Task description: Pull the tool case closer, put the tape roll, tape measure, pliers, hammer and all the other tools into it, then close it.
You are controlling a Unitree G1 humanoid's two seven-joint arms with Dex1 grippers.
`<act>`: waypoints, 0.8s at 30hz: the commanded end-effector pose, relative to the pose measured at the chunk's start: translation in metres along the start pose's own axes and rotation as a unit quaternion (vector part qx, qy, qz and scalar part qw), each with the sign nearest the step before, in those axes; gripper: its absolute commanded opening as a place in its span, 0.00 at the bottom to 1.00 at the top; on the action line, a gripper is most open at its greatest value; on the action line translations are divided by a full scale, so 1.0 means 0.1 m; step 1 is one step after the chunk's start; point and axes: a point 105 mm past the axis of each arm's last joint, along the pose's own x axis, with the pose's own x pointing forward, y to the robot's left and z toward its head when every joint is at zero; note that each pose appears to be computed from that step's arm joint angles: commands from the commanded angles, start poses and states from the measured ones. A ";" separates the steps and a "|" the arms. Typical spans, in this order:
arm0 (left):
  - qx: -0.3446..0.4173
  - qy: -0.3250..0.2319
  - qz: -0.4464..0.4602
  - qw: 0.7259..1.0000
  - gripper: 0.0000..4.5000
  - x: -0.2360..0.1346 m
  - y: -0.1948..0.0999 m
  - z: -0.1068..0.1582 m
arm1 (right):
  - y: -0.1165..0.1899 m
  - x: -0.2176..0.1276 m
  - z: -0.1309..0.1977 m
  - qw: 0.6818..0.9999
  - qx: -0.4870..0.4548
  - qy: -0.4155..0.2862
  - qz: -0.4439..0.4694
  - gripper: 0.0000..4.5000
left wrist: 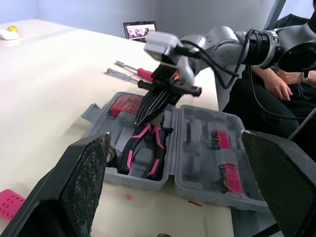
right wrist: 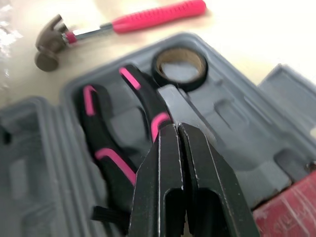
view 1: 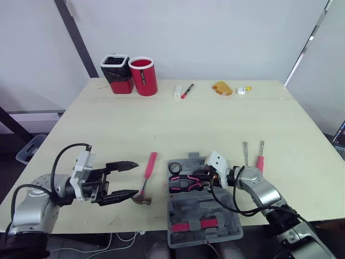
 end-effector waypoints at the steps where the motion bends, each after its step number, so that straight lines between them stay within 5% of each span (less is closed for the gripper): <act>1: 0.007 -0.001 -0.007 1.000 1.00 0.00 -0.02 0.02 | -0.04 0.04 -0.12 1.000 0.002 0.011 -0.012 0.02; 14: 0.007 0.007 0.007 1.000 1.00 0.04 0.03 -0.08 | 0.24 0.18 -0.99 0.984 -0.013 0.167 0.053 0.02; 24: -0.002 0.004 0.021 1.000 1.00 0.05 0.04 -0.13 | 0.22 0.24 -0.95 0.988 -0.031 0.142 0.046 0.02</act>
